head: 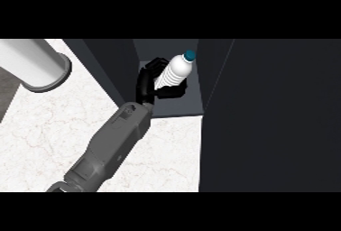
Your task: Pick up the bottled water, place it into the cabinet and close the cabinet
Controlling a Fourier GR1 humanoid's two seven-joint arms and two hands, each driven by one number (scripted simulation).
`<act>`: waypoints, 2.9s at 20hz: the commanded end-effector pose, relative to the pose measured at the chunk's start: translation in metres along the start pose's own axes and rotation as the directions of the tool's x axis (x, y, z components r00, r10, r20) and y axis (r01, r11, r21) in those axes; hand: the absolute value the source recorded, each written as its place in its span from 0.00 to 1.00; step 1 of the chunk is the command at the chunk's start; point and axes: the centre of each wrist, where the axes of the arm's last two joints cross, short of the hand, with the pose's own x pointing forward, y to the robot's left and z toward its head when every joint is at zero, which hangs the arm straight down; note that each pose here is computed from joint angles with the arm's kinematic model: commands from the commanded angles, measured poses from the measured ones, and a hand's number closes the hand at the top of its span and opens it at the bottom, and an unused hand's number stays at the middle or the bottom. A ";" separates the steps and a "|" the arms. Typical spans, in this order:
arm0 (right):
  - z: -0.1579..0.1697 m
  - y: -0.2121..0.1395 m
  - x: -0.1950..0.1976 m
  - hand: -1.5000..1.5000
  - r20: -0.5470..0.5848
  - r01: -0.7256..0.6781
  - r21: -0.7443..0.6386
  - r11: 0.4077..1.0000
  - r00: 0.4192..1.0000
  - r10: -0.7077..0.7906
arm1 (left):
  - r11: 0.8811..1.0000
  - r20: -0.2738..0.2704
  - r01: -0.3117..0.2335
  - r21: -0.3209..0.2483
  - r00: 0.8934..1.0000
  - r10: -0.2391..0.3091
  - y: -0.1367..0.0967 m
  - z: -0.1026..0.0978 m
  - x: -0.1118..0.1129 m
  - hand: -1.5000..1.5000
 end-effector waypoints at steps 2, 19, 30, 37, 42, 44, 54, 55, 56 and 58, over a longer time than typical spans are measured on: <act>-0.009 -0.002 0.012 0.00 0.049 0.060 -0.034 0.998 0.997 -0.059 | 0.981 0.005 0.161 0.111 0.987 -0.163 0.011 -0.017 0.001 1.00; -0.004 -0.005 0.008 0.00 0.054 0.069 0.020 0.997 0.996 -0.070 | 0.944 0.161 0.228 0.240 0.949 -0.271 0.018 -0.038 0.018 0.00; -0.014 -0.003 0.024 0.00 0.051 0.073 0.064 0.995 0.996 -0.076 | 0.993 0.304 -0.113 0.023 0.947 0.100 -0.007 -0.039 0.046 1.00; -0.022 0.001 0.036 0.00 0.060 0.040 0.056 0.998 0.997 -0.043 | 0.972 0.255 -0.205 -0.118 0.939 0.229 -0.019 -0.021 0.045 1.00; -0.015 0.009 0.025 0.00 0.034 0.052 0.028 0.998 0.998 -0.053 | 0.885 0.135 -0.346 -0.313 0.906 0.402 -0.024 0.021 0.020 0.00; -0.019 0.008 0.029 0.00 0.033 0.043 0.027 0.999 0.998 -0.044 | 0.862 0.105 -0.377 -0.340 0.896 0.432 -0.033 0.038 0.023 0.00; -0.014 0.014 0.033 0.00 0.038 0.012 -0.002 1.000 0.999 -0.012 | 0.848 0.037 -0.435 -0.304 0.883 0.467 0.009 0.148 -0.029 0.00; -0.013 0.016 0.024 0.00 0.020 0.013 -0.022 1.000 1.000 -0.013 | 0.850 0.040 -0.436 -0.295 0.883 0.467 0.029 0.153 -0.026 0.00; -0.016 0.015 0.031 0.00 0.040 0.001 0.001 1.000 0.999 -0.001 | 0.863 0.056 -0.429 -0.265 0.887 0.458 0.025 0.169 -0.031 0.00; -0.012 0.014 0.027 0.00 0.025 0.006 0.008 1.000 1.000 -0.006 | 0.863 0.049 -0.445 -0.240 0.882 0.469 0.045 0.197 -0.036 0.00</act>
